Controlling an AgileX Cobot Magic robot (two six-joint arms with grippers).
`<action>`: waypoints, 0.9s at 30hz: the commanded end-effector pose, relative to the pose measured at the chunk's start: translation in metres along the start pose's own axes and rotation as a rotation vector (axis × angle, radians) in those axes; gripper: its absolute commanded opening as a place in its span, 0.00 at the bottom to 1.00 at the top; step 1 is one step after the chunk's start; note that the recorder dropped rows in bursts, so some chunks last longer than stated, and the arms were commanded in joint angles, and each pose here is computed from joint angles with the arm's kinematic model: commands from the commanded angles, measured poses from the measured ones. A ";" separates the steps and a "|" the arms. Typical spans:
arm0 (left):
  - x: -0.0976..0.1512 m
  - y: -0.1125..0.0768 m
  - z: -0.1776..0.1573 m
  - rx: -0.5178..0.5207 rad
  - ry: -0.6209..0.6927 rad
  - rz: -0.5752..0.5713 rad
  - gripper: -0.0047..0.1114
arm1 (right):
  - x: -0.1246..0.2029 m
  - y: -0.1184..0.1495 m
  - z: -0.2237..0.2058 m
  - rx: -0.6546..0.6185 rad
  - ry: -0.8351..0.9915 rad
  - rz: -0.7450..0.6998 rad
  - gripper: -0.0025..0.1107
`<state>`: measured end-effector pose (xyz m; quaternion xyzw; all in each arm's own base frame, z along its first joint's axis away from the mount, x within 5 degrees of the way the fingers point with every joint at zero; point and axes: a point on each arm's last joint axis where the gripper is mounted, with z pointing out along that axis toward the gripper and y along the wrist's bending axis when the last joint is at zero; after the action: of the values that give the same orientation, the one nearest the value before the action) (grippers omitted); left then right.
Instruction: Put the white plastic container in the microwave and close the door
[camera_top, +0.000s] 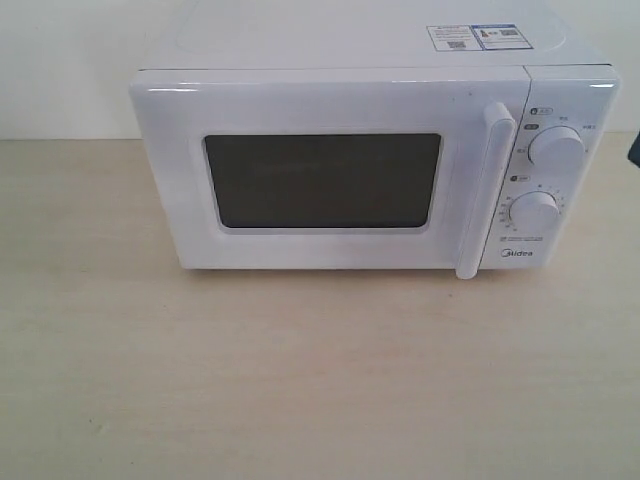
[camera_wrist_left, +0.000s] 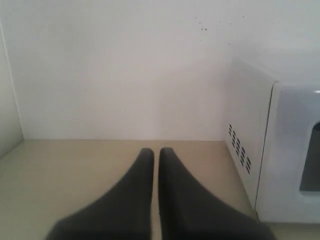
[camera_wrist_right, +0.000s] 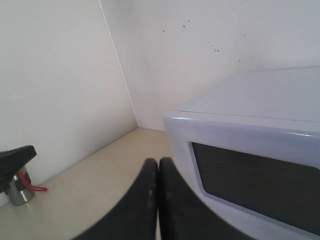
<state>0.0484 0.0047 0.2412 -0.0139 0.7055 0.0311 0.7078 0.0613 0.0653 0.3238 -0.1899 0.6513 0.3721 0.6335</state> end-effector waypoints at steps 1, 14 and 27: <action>0.032 -0.002 0.007 0.015 0.030 -0.048 0.08 | 0.000 -0.001 0.000 0.008 -0.005 -0.006 0.02; 0.049 -0.008 0.006 0.117 0.158 -0.089 0.08 | 0.000 -0.001 0.000 0.009 -0.006 -0.006 0.02; 0.057 -0.007 0.005 0.102 0.237 -0.079 0.08 | 0.000 -0.001 0.000 0.009 -0.006 -0.003 0.02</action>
<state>0.0544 -0.0004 0.1863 -0.0065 0.7813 -0.0297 0.6234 0.0616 0.0649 0.3240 -0.1876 0.6510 0.3709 0.6352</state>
